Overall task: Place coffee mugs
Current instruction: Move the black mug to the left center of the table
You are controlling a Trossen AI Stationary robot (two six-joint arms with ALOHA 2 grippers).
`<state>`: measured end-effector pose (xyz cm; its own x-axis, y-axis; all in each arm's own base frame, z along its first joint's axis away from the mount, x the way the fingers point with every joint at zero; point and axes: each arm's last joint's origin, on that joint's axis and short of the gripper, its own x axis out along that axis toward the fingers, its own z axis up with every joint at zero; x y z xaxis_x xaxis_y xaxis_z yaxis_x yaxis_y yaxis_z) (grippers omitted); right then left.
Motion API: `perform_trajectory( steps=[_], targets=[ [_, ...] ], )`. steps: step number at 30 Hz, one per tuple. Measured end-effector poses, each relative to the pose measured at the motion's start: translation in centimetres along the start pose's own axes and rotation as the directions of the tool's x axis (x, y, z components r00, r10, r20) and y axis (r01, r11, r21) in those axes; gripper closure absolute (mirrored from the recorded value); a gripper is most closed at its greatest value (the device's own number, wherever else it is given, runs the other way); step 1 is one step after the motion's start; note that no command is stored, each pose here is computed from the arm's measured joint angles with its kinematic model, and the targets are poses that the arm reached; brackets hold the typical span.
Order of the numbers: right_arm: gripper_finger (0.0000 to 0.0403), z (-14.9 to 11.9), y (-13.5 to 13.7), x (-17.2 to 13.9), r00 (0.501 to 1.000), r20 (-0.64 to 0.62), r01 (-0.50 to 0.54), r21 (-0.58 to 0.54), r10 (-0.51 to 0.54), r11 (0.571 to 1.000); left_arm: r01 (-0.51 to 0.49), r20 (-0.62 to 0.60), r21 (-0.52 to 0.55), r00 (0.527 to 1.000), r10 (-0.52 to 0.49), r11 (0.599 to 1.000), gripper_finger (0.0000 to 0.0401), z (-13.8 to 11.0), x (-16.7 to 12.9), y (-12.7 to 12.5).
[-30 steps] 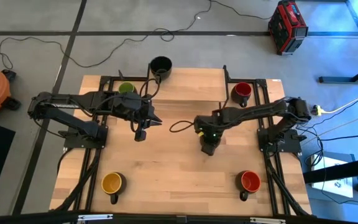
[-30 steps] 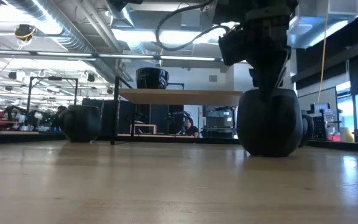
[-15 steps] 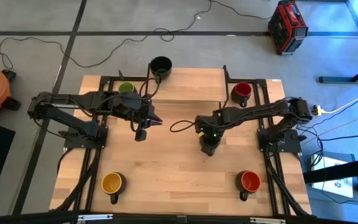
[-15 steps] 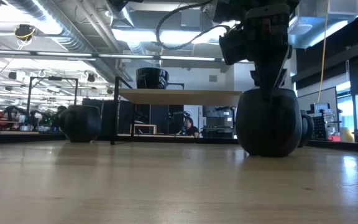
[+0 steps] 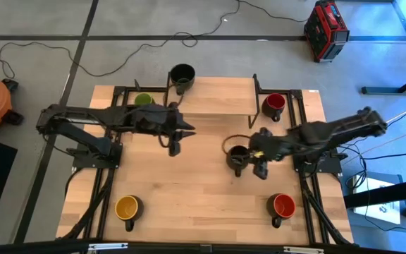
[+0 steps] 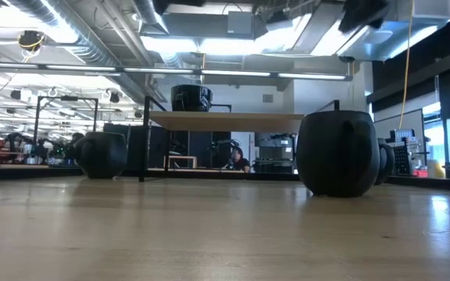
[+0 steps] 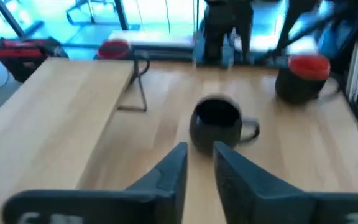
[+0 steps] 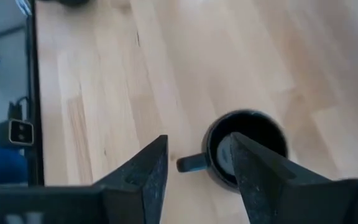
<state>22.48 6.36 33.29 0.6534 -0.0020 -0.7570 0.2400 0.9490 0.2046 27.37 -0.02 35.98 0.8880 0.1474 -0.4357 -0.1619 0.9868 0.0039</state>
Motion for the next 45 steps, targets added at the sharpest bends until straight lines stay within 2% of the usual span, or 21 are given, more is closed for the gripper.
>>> perform_trajectory(
  steps=[7, 11, 15, 21, 23, 25, 27, 32, 45],
  targets=[
    [0.024, -3.9, 0.1, -2.1, 0.996, 0.083, 0.023, -0.004, -0.023, 1.0, -0.001, -0.09, -0.067, 0.996, -0.005, 0.998, 0.0224, 0.8, 5.7, -0.8],
    [0.024, -5.9, -0.3, -2.2, 0.991, 0.12, 0.056, -0.007, -0.055, 0.998, -0.008, -0.143, -0.113, 0.99, -0.009, 0.994, 0.0198, 1.7, 9.1, -1.0],
    [0.024, -7.0, -0.7, -2.5, 0.983, 0.16, 0.091, -0.019, -0.086, 0.996, 0.02, -0.184, -0.136, 0.982, -0.046, 0.99, 0.0195, 2.6, 12.3, -1.3],
    [0.024, -6.9, -1.6, -3.9, 0.963, 0.242, 0.117, 0.014, -0.117, 0.993, 0.006, -0.211, -0.15, 0.977, -0.038, 0.989, 0.0195, 4.1, 16.3, -1.5],
    [0.024, -7.0, -2.0, -4.4, 0.955, 0.266, 0.131, 0.024, -0.132, 0.991, -0.008, -0.267, -0.143, 0.963, -0.031, 0.99, 0.0195, 4.1, 17.2, -1.5],
    [0.024, -7.1, -2.4, -4.9, 0.948, 0.284, 0.142, 0.033, -0.145, 0.989, -0.01, -0.258, -0.145, 0.966, -0.028, 0.989, 0.0195, 4.3, 18.5, -1.5],
    [0.024, -7.1, -2.6, -5.1, 0.943, 0.297, 0.143, 0.04, -0.149, 0.989, -0.013, -0.31, -0.142, 0.95, -0.032, 0.99, 0.0195, 3.8, 19.5, -1.5],
    [0.024, -7.3, -3.1, -5.8, 0.942, 0.304, 0.13, 0.06, -0.142, 0.99, -0.004, -0.311, -0.143, 0.949, -0.041, 0.99, 0.0195, 2.4, 22.0, -1.9],
    [0.024, -7.6, -3.2, -5.4, 0.947, 0.268, 0.169, 0.051, -0.176, 0.984, -0.047, -0.402, -0.123, 0.915, -0.007, 0.991, 0.0195, -0.9, 25.2, -2.1]
  ],
)
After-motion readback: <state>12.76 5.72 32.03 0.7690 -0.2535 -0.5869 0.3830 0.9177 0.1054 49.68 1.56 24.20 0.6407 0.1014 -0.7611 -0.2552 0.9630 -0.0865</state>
